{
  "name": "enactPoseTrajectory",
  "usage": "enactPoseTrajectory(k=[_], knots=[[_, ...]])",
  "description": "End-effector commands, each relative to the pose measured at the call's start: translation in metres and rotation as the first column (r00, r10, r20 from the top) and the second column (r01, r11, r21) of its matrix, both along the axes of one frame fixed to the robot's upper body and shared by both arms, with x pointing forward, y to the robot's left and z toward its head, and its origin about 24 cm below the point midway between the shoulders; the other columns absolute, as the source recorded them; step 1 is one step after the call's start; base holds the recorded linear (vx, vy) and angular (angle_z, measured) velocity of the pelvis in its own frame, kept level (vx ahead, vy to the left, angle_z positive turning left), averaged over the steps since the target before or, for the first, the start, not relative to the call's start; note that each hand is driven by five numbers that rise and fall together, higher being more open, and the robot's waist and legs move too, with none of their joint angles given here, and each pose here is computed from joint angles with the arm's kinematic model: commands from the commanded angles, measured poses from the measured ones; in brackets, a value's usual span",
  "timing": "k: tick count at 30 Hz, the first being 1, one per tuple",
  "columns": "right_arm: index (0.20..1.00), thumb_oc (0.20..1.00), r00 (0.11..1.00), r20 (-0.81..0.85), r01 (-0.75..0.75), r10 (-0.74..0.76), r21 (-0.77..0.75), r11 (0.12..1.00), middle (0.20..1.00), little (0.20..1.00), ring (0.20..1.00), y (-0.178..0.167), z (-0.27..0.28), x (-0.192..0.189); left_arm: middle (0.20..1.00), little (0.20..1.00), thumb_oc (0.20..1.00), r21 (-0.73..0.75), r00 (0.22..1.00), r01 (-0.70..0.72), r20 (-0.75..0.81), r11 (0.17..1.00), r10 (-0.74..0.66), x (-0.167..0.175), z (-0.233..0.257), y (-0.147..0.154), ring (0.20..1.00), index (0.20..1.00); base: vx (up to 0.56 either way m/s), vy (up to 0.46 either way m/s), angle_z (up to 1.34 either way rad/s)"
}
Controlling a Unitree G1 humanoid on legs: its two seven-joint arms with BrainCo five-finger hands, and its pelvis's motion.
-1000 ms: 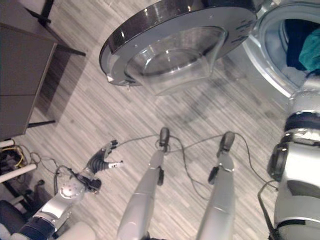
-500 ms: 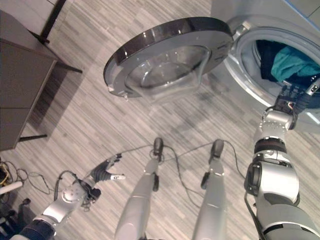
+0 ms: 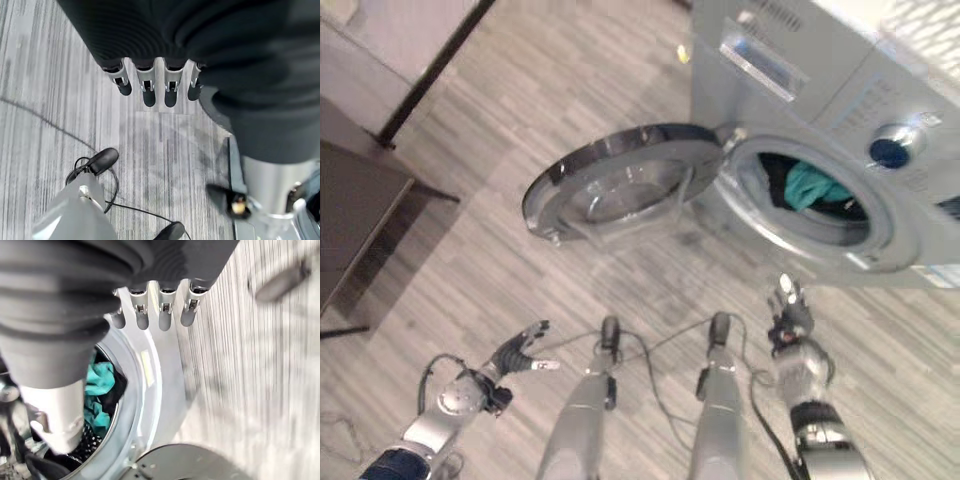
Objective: Grab the laundry basket,head to the washer,open it,put in the laundry and shut it.
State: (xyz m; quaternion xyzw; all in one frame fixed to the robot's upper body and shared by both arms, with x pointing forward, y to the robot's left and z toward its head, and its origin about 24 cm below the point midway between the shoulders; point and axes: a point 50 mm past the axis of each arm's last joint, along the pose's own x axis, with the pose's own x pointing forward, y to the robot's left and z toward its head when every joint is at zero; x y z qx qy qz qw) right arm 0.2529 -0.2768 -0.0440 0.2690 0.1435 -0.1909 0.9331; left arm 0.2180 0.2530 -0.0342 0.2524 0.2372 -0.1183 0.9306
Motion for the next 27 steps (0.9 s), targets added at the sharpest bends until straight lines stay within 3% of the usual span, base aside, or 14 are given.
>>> enactPoseTrajectory(k=[1, 4, 6, 7, 11, 17, 18, 27], knots=[[1.000, 1.000, 0.994, -0.098, -0.069, 0.057, -0.129, 0.989, 1.000, 1.000, 1.000, -0.016, -0.010, -0.021, 1.000, 1.000, 1.000, 0.064, 0.997, 0.030, -0.069, 0.998, -0.025, -0.031, -0.011, 0.013, 1.000, 1.000, 0.08, 0.112, -0.06], [1.000, 1.000, 0.944, -0.300, -0.211, 0.140, -0.218, 0.953, 1.000, 1.000, 1.000, -0.014, -0.035, -0.052, 1.000, 1.000, 1.000, 0.096, 0.995, 0.011, -0.102, 0.995, -0.001, -0.039, -0.018, 0.021, 1.000, 1.000, 0.08, 0.116, -0.05], [1.000, 1.000, 0.944, -0.300, -0.211, 0.141, -0.218, 0.953, 1.000, 1.000, 1.000, -0.014, -0.035, -0.052, 1.000, 1.000, 1.000, 0.096, 0.995, 0.011, -0.102, 0.995, -0.001, -0.039, -0.018, 0.021, 1.000, 1.000, 0.05, 0.084, -0.06], [1.000, 1.000, 0.854, -0.467, -0.370, 0.230, -0.234, 0.899, 1.000, 1.000, 1.000, -0.005, -0.058, -0.077, 1.000, 1.000, 1.000, 0.120, 0.992, 0.005, -0.129, 0.993, 0.011, -0.045, -0.024, 0.025, 1.000, 1.000, 0.10, 0.186, -0.03], [1.000, 1.000, 0.706, -0.634, -0.532, 0.317, -0.179, 0.827, 1.000, 1.000, 1.000, 0.014, -0.084, -0.111, 1.000, 1.000, 1.000, 0.137, 0.991, 0.022, -0.131, 0.990, -0.004, -0.047, -0.025, 0.022, 1.000, 1.000, 0.09, 0.226, -0.06], [1.000, 1.000, 0.637, -0.695, -0.549, 0.334, -0.104, 0.830, 1.000, 1.000, 1.000, 0.023, -0.098, -0.138, 1.000, 1.000, 1.000, 0.140, 0.989, 0.052, -0.144, 0.989, -0.032, -0.049, -0.030, 0.014, 1.000, 1.000, -0.03, 0.204, -0.15], [1.000, 1.000, 0.626, -0.719, -0.492, 0.303, -0.062, 0.869, 1.000, 1.000, 1.000, 0.023, -0.104, -0.153, 1.000, 1.000, 1.000, 0.147, 0.984, 0.048, -0.180, 0.988, -0.021, -0.056, -0.039, 0.013, 1.000, 1.000, -0.11, 0.237, -0.32], [1.000, 1.000, 0.585, -0.758, -0.464, 0.287, -0.023, 0.885, 1.000, 1.000, 1.000, 0.032, -0.113, -0.164, 1.000, 1.000, 1.000, 0.151, 0.958, -0.021, -0.278, 0.988, 0.063, -0.075, -0.059, 0.015, 1.000, 1.000, -0.10, 0.173, -0.54]])
